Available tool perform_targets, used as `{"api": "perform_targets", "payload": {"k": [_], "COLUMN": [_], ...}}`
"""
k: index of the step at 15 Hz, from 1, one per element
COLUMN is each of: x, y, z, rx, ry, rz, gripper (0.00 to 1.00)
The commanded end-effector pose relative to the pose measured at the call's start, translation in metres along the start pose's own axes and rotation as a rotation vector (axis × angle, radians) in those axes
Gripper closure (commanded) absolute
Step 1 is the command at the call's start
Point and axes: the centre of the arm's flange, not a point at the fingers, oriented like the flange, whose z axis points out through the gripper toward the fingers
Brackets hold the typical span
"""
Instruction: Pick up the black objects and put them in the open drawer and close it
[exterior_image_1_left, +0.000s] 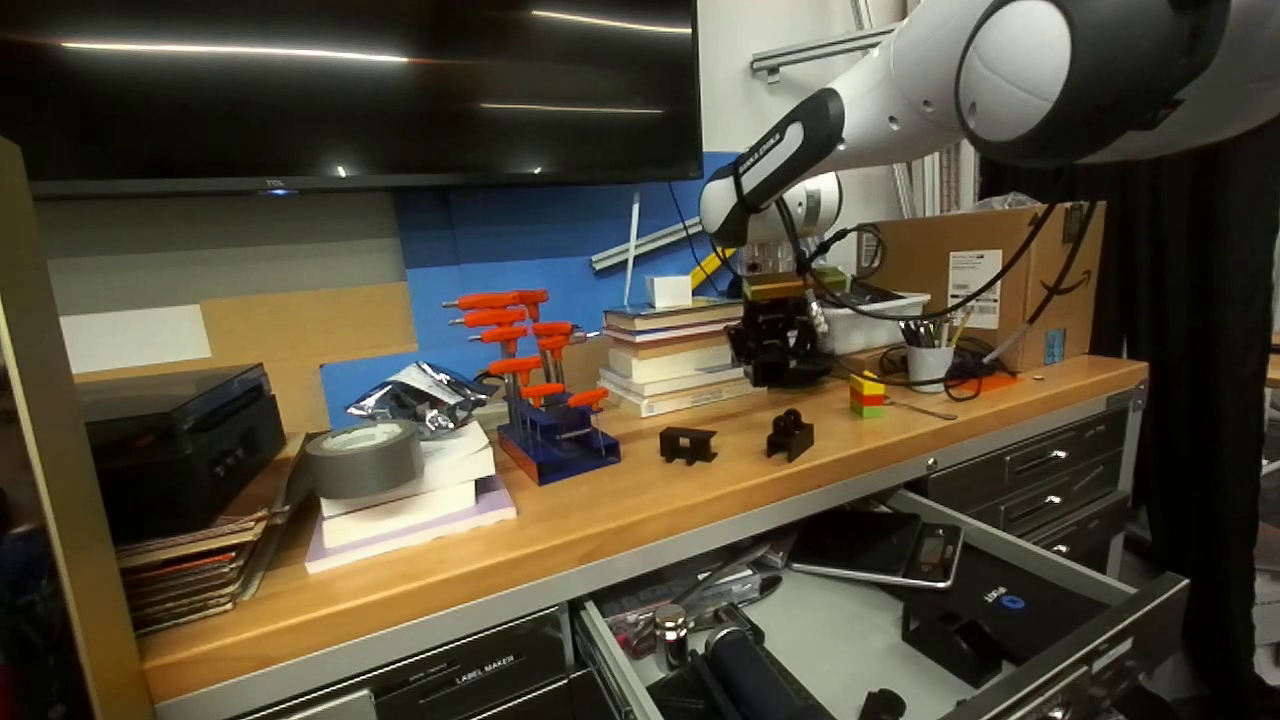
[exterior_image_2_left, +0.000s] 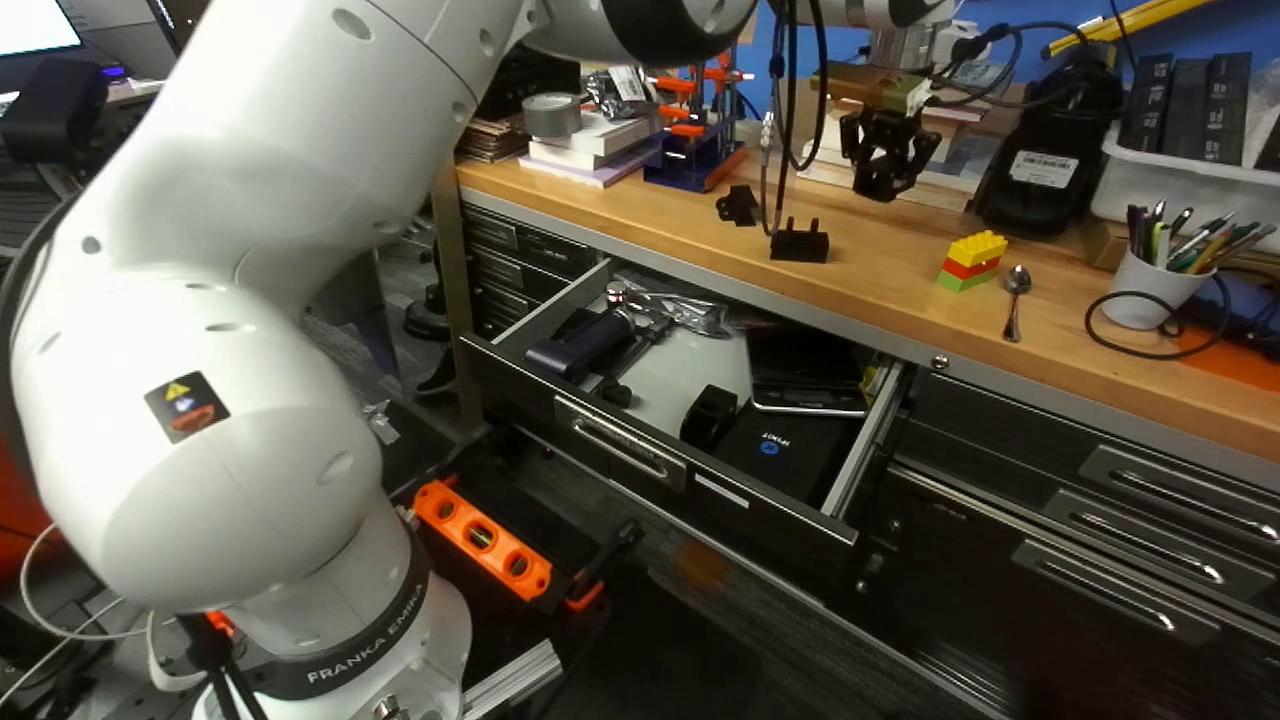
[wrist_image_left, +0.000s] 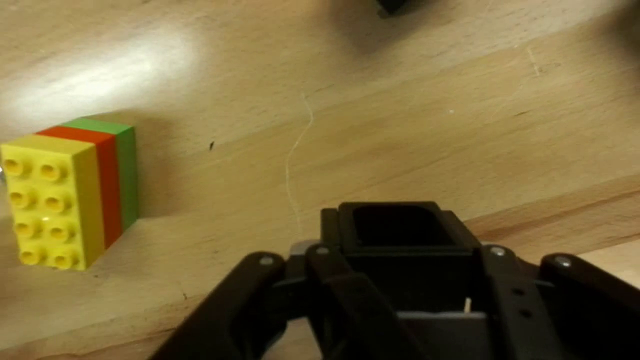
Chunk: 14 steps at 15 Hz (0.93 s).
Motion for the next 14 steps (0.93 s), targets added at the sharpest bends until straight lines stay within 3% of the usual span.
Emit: {"api": "perform_targets", "payload": {"k": [1, 9, 14], "x": [-0.067, -0.155, -0.223], "y": [0.023, 0.027, 0.012], "z": [-0.049, -0.085, -0.07], "rx": [-0.004, 0.071, 0.148], "ry": [-0.035, -0.127, -0.217], "rz": [-0.049, -0.174, -0.244], "gripper": [0.75, 0.75, 0.75]}}
